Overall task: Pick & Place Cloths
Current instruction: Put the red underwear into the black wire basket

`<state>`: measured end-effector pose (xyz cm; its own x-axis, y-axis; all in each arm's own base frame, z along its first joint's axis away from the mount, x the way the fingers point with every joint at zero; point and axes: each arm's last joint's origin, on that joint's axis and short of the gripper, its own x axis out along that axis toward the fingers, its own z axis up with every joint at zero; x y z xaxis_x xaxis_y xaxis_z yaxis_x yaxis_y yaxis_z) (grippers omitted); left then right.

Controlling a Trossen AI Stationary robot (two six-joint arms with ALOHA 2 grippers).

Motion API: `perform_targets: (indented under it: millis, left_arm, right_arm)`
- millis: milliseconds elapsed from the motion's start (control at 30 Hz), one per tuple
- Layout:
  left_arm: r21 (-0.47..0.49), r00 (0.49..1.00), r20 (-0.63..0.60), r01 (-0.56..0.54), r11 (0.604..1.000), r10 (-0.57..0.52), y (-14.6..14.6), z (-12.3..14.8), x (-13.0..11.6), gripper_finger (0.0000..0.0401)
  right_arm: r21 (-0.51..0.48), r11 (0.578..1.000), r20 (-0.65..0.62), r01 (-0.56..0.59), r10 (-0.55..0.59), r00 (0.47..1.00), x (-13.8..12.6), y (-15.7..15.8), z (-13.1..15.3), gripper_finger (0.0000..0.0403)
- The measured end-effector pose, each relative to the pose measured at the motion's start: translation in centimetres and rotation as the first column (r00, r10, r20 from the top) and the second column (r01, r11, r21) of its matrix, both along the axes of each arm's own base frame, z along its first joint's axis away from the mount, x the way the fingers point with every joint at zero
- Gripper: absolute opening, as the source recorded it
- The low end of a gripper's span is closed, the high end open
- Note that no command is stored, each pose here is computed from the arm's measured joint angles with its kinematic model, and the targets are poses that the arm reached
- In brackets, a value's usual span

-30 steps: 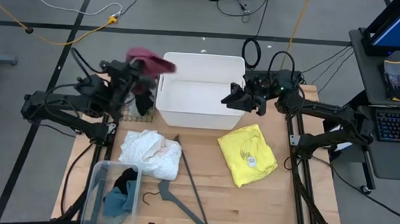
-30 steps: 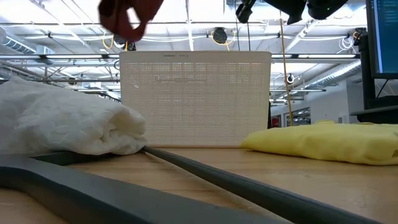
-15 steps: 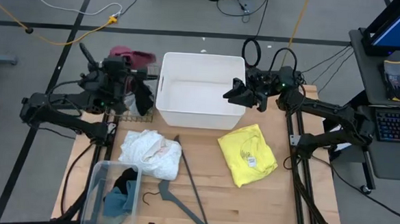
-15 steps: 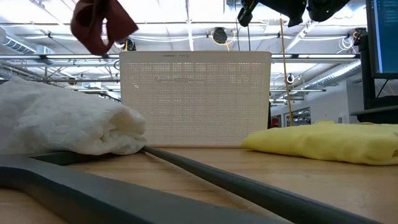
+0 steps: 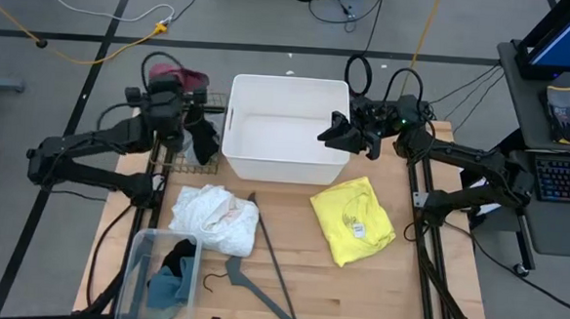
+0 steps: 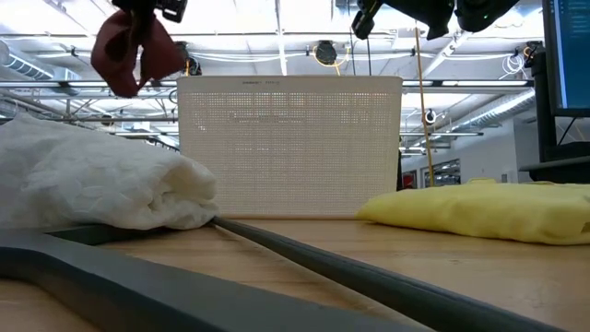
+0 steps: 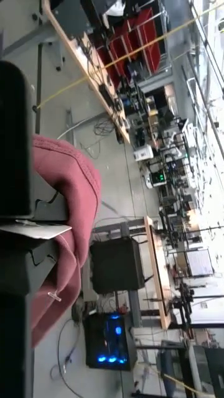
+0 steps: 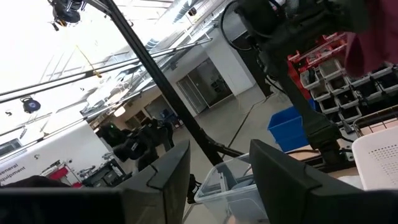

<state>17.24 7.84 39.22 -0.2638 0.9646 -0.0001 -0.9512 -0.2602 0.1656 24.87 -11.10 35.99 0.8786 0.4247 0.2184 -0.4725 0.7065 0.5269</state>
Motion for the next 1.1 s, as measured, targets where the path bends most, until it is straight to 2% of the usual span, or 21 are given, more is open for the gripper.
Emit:
perform_targets:
  millis: [133,267,467,633,767,1100]
  left_arm:
    - [-0.021,0.998,0.024,0.062,0.998,-0.061,0.8,-1.5,-0.3,0.0]
    - [-0.09,0.993,0.09,0.087,0.992,-0.079,1.9,-3.3,-1.3,0.0]
    - [-0.29,0.973,0.226,0.101,0.952,-0.034,3.7,-5.5,-3.5,0.0]
    - [-0.455,0.946,0.325,0.145,0.879,0.012,4.9,-6.5,-4.9,0.0]
    - [-0.541,0.925,0.378,0.194,0.818,0.031,5.9,-7.1,-5.6,0.0]
    - [-0.728,0.948,0.303,0.162,0.666,0.101,9.3,-10.5,-4.4,0.0]
  right_arm:
    - [0.0,1.0,0.0,-0.001,0.001,1.0,0.0,0.0,0.0,0.0161]
    - [-0.008,1.0,-0.006,-0.025,0.025,1.0,0.0,0.1,0.0,0.016]
    - [-0.008,0.999,-0.01,-0.031,0.031,0.999,0.0,0.1,-0.1,0.0159]
    - [-0.008,1.0,-0.01,-0.03,0.03,0.999,0.0,0.1,-0.1,0.0156]
    - [-0.015,0.999,-0.006,-0.028,0.028,1.0,0.0,0.1,-0.1,0.0155]
    - [-0.024,0.999,-0.003,-0.027,0.027,1.0,0.0,0.1,-0.1,0.0155]
